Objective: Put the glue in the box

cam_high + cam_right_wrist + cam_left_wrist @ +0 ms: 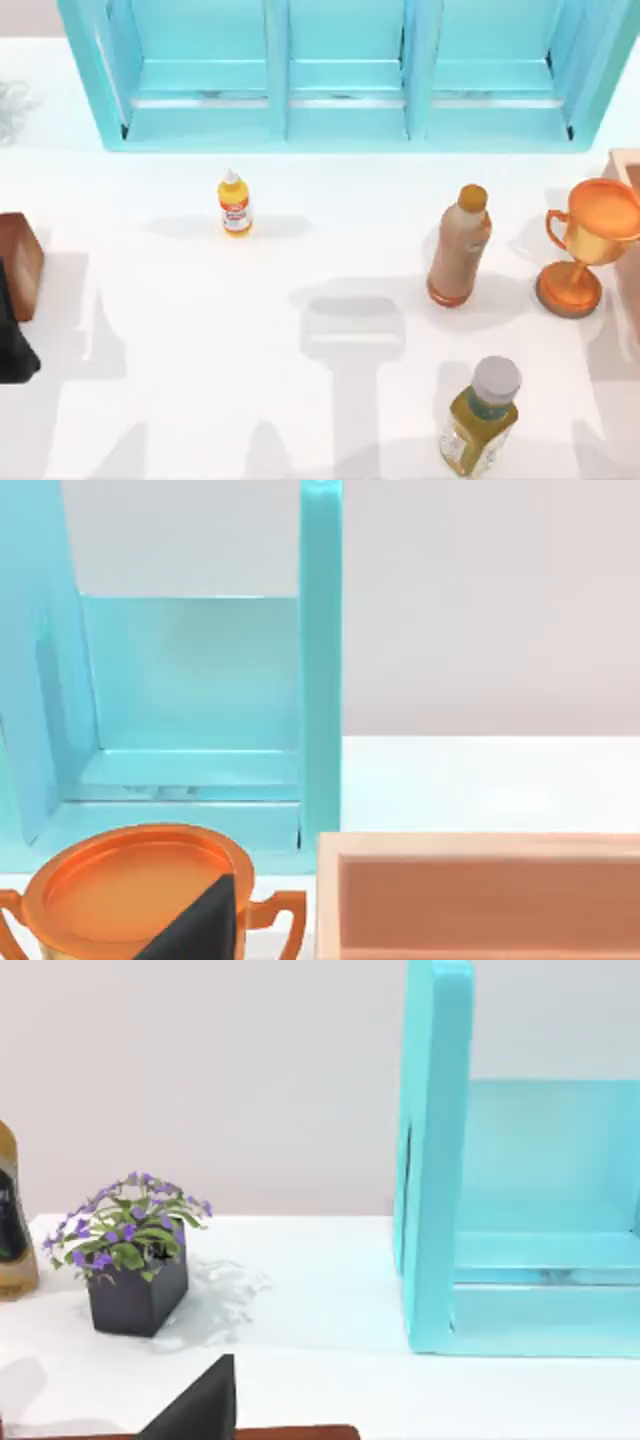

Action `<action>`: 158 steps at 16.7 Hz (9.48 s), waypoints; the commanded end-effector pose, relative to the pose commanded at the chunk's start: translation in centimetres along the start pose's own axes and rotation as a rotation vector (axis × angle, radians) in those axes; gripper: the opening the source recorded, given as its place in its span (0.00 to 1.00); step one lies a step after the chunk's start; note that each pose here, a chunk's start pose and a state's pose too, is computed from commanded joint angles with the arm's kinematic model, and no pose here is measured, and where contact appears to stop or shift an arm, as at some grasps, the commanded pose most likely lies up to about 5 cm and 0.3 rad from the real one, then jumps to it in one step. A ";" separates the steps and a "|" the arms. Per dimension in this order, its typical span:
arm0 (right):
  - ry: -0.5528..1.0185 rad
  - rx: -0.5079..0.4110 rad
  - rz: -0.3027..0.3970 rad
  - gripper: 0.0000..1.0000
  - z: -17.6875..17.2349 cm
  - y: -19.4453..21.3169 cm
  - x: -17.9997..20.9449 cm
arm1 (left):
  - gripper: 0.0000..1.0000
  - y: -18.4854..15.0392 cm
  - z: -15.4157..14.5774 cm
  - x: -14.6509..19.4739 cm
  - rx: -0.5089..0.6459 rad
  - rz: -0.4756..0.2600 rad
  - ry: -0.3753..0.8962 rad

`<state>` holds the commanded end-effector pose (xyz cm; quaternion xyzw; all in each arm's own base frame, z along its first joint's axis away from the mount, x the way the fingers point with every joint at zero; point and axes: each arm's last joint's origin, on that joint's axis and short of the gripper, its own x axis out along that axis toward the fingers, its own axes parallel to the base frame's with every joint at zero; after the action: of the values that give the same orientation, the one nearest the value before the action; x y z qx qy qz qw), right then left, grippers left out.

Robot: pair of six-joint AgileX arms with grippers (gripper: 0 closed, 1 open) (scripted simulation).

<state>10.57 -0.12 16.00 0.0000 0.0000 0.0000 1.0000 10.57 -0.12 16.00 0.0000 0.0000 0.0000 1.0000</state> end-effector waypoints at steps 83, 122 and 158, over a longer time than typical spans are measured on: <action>0.100 -0.018 -0.009 0.00 -12.5 42.7 22.3 | 1.00 0.0 0.0 0.0 0.000 0.000 0.000; 0.333 -0.786 1.229 0.00 4.5 -12.9 23.9 | 1.00 0.0 0.0 0.0 0.000 0.000 0.000; 0.131 -0.093 0.736 0.00 -6.8 -19.8 11.3 | 1.00 0.0 0.0 0.0 0.000 0.000 0.000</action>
<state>21.84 -19.96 9.15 -0.0455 0.0639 0.3593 0.9299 10.57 -0.12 16.00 0.0000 0.0000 0.0000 1.0000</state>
